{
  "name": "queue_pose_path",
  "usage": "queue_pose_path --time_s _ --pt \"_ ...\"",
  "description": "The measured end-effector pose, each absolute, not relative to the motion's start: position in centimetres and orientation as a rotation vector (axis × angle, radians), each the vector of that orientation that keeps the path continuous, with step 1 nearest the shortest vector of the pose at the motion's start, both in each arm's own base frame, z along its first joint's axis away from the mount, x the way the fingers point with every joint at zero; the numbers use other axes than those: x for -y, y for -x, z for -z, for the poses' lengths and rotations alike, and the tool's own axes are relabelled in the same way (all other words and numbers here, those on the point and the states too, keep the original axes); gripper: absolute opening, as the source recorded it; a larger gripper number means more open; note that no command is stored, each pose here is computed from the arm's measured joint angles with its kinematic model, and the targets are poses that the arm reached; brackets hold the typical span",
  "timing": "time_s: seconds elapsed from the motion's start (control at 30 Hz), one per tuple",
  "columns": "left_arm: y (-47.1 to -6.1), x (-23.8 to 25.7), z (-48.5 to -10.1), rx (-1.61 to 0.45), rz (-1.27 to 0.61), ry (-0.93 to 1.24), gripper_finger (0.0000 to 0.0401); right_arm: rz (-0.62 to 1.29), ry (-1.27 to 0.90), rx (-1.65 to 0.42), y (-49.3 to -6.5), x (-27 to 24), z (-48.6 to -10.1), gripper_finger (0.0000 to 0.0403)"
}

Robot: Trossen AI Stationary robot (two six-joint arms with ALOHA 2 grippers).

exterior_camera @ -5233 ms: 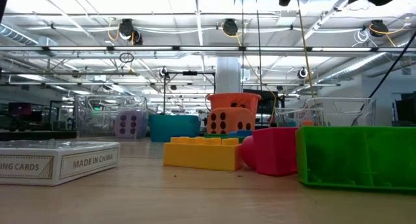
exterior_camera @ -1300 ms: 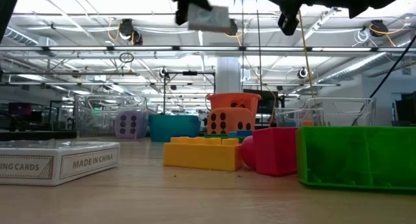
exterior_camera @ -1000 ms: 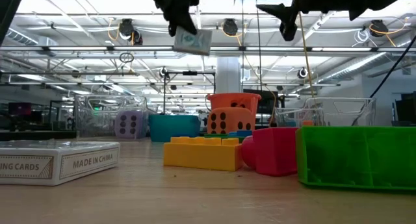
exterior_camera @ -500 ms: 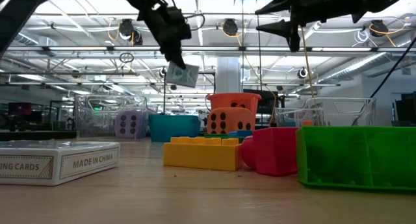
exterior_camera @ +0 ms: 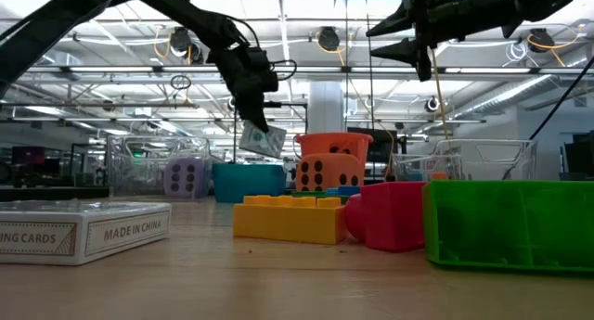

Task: Pick & Place Toys
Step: Put the blue deck of cards into the blue bin

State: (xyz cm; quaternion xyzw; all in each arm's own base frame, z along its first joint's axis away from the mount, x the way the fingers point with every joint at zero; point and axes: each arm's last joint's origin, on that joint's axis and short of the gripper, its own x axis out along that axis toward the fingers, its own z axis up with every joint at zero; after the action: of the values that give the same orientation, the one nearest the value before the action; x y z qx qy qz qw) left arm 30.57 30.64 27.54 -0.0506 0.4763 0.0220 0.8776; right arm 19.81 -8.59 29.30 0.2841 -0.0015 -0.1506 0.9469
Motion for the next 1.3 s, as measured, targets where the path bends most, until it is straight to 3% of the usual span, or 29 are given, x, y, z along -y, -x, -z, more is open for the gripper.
queue_pose_path --time_s 0.17,0.33,0.57,0.9,1.03,1.3 --pt "-30.5 -31.4 -27.5 -0.977 -0.08 0.07 0.0079 0.308 -0.578 0.002 -19.5 9.2 -29.3 0.0169" --pt "-30.1 -31.8 -27.3 -0.977 -0.093 0.077 0.0096 0.298 -0.589 0.001 -19.2 9.9 -29.3 0.0169" --pt "-29.4 -31.7 -25.4 -0.996 -0.043 0.151 0.0078 0.307 -0.613 0.007 -18.9 10.3 -29.3 0.0169" --pt "-31.2 -30.4 -25.5 -0.983 0.008 0.014 0.0097 0.346 -0.671 -0.009 -18.6 10.8 -28.9 0.0169" --pt "-31.3 -30.4 -25.5 -0.983 0.026 -0.018 0.008 0.35 -0.691 -0.014 -18.6 10.8 -28.8 0.0169" --pt "-30.3 -31.1 -24.7 -0.961 0.029 0.041 0.0082 0.378 -0.688 -0.005 -18.6 10.9 -28.8 0.0169"
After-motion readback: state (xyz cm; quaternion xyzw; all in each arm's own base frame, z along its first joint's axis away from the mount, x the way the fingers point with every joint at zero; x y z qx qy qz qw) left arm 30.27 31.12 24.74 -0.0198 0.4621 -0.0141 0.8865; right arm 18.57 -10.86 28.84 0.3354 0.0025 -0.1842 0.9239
